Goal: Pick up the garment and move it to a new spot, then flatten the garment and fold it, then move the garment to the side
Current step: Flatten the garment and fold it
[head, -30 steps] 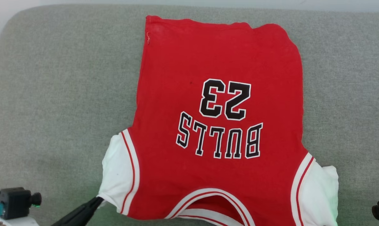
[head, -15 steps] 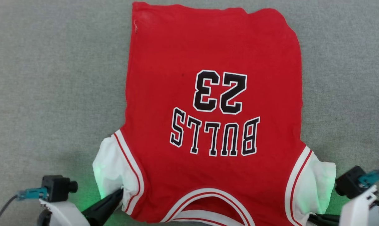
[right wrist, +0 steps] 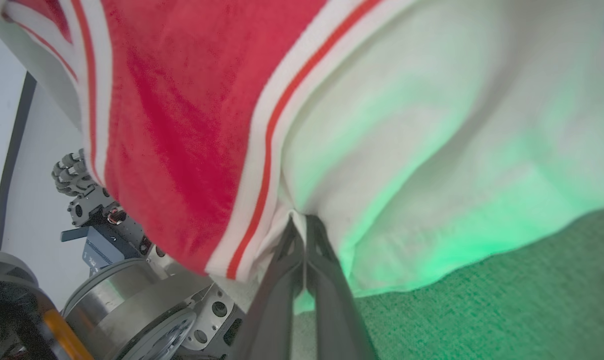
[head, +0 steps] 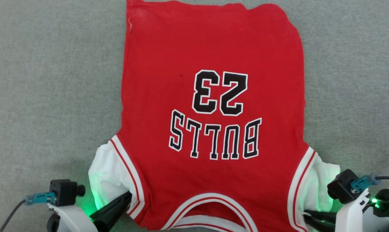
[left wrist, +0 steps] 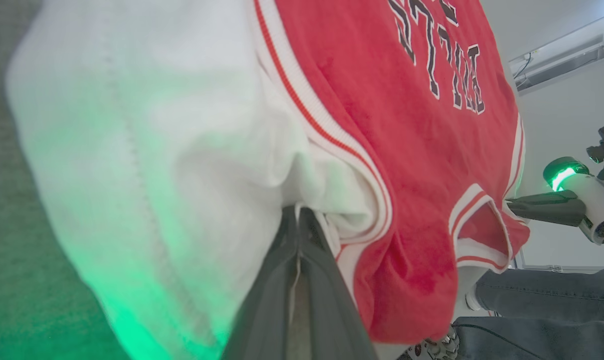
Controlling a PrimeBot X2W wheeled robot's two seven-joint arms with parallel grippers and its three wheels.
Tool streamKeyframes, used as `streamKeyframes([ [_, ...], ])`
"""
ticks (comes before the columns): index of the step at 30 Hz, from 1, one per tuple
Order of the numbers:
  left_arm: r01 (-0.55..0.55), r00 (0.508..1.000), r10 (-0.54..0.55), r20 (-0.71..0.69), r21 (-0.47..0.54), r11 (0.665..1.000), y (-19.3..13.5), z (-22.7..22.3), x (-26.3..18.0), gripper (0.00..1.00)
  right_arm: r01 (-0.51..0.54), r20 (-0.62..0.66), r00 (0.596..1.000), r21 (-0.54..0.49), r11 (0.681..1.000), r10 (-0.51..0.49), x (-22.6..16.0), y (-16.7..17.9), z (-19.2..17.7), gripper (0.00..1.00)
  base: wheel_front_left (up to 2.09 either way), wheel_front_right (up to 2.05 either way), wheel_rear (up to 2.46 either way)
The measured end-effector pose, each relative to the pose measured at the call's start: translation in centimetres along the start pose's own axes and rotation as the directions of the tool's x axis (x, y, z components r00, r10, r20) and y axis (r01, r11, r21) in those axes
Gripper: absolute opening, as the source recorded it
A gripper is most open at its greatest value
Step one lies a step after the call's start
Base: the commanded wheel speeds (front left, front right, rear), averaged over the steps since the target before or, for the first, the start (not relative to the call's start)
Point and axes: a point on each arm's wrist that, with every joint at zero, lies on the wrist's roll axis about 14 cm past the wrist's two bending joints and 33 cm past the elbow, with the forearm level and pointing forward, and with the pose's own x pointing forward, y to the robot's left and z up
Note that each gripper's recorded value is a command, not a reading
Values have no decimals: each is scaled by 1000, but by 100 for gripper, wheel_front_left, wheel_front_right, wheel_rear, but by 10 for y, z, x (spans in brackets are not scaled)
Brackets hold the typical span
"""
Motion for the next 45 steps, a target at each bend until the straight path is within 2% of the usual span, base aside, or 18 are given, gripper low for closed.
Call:
streamKeyframes([
  [7, 18, 999, -18, 33, -9, 1000, -6, 5, 0, 0, 55, 117, 992, 0, 999, -54, -44, -15, 28, 100, 0, 0, 0],
  [11, 35, 998, -34, 56, -12, 999, -11, 9, 1, 0, 85, 216, 973, 15, 996, -86, -76, -28, 61, 100, 0, 0, 0],
  [13, 42, 997, -41, 61, -10, 999, -13, 11, 3, 0, 129, 267, 955, 9, 992, -127, -90, -43, 84, 100, 0, 0, 0],
  [17, 65, 995, -65, 76, 5, 998, -17, 18, 11, 0, 243, 380, 896, 13, 970, -230, -105, -83, 142, 100, 0, 0, 0],
  [22, 73, 994, -74, 81, 18, 997, -17, 25, 17, 0, 283, 460, 847, 37, 958, -268, -86, -112, 218, 100, 0, 0, 0],
  [26, 74, 993, -75, 87, 14, 997, -15, 28, 21, 0, 317, 383, 875, 11, 948, -297, -46, -128, 252, 100, 0, 0, 0],
  [28, 70, 994, -71, 88, 13, 997, -12, 29, 22, 0, 324, 321, 897, -6, 946, -305, -26, -134, 260, 100, 0, 0, 0],
  [33, 64, 993, -64, 97, 2, 998, -8, 28, 24, 0, 335, 245, 916, -35, 942, -317, 12, -147, 279, 100, 0, 0, 0],
  [39, 50, 993, -47, 106, -26, 998, -3, 26, 27, 0, 300, 122, 949, -65, 952, -291, 63, -152, 271, 100, 0, 0, 0],
  [42, 44, 993, -40, 110, -36, 998, -1, 25, 28, 0, 288, 104, 954, -76, 954, -280, 75, -152, 274, 100, 0, 0, 0],
  [43, 42, 993, -37, 115, -44, 998, -1, 26, 28, 0, 287, 103, 955, -81, 955, -278, 78, -152, 275, 97, 0, 0, 0],
  [44, 40, 993, -34, 117, -49, 998, 0, 26, 28, 0, 285, 103, 956, -85, 955, -276, 81, -152, 276, 43, 0, 0, 0],
  [45, 37, 992, -30, 121, -54, 998, 0, 26, 27, 0, 284, 102, 956, -93, 954, -274, 83, -151, 276, 27, 0, 0, 0],
])
